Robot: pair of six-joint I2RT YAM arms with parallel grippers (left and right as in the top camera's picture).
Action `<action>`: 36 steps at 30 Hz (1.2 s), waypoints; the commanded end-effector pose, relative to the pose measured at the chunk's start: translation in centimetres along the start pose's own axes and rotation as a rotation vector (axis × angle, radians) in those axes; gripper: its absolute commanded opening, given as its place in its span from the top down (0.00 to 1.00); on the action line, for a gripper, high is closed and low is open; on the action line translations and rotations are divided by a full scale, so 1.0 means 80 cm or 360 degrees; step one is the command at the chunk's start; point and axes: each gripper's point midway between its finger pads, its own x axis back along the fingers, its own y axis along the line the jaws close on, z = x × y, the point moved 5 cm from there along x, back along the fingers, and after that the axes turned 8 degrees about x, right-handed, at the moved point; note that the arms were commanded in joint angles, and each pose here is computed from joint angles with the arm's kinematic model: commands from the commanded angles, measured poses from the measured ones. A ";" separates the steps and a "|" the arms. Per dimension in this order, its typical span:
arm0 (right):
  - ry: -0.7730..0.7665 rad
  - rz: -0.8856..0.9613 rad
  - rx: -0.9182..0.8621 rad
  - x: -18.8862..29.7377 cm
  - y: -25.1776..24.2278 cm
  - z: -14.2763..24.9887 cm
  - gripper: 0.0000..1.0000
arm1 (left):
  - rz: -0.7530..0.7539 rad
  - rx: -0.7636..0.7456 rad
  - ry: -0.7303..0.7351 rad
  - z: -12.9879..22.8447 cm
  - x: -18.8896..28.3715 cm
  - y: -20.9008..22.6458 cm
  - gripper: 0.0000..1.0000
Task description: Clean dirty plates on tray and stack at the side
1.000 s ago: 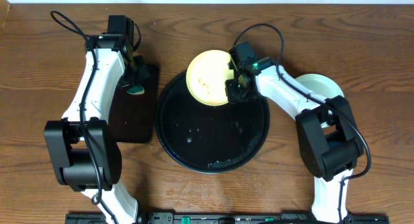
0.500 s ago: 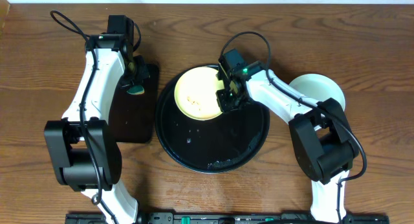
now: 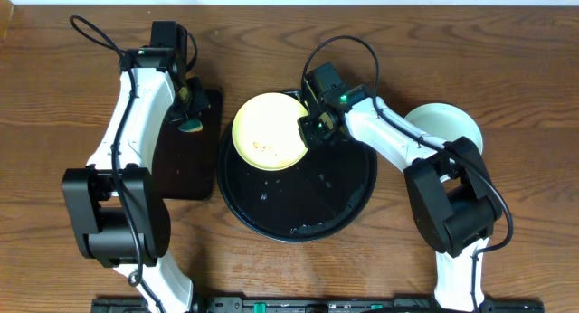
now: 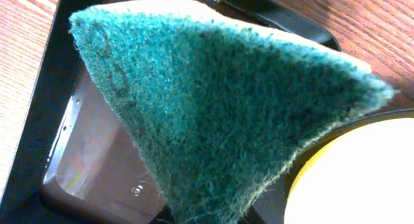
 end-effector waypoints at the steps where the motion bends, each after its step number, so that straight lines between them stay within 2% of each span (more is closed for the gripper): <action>1: 0.0004 0.0027 0.0042 -0.006 0.003 -0.001 0.78 | 0.0002 0.0025 -0.0002 0.001 0.000 -0.003 0.92; 4: 0.0006 0.0055 -0.0002 -0.007 0.000 0.000 0.85 | 0.0002 0.0025 -0.0002 0.001 0.000 -0.003 0.92; 10: 0.0019 0.0067 -0.0047 -0.012 -0.004 0.002 0.91 | 0.0046 0.0023 0.0027 0.003 -0.001 -0.008 0.92; 14: 0.0026 0.0068 -0.0049 -0.014 -0.005 0.003 0.99 | 0.0067 0.0017 0.0051 0.007 -0.003 -0.011 0.92; 21: 0.0025 0.0074 -0.0066 -0.013 -0.007 0.003 0.99 | 0.0148 -0.0049 0.0169 0.031 -0.013 -0.033 0.92; 30: 0.0022 0.0082 -0.0148 -0.011 -0.016 0.002 0.99 | 0.0084 -0.0258 0.0317 0.084 -0.034 -0.073 0.92; 32: 0.0021 0.0085 -0.0141 -0.010 -0.020 0.002 0.98 | 0.0067 -0.0317 0.0344 0.095 -0.032 -0.076 0.92; 36: -0.0037 0.0059 0.0033 -0.008 -0.028 -0.008 0.77 | 0.0064 -0.0340 0.0347 0.098 -0.031 -0.078 0.92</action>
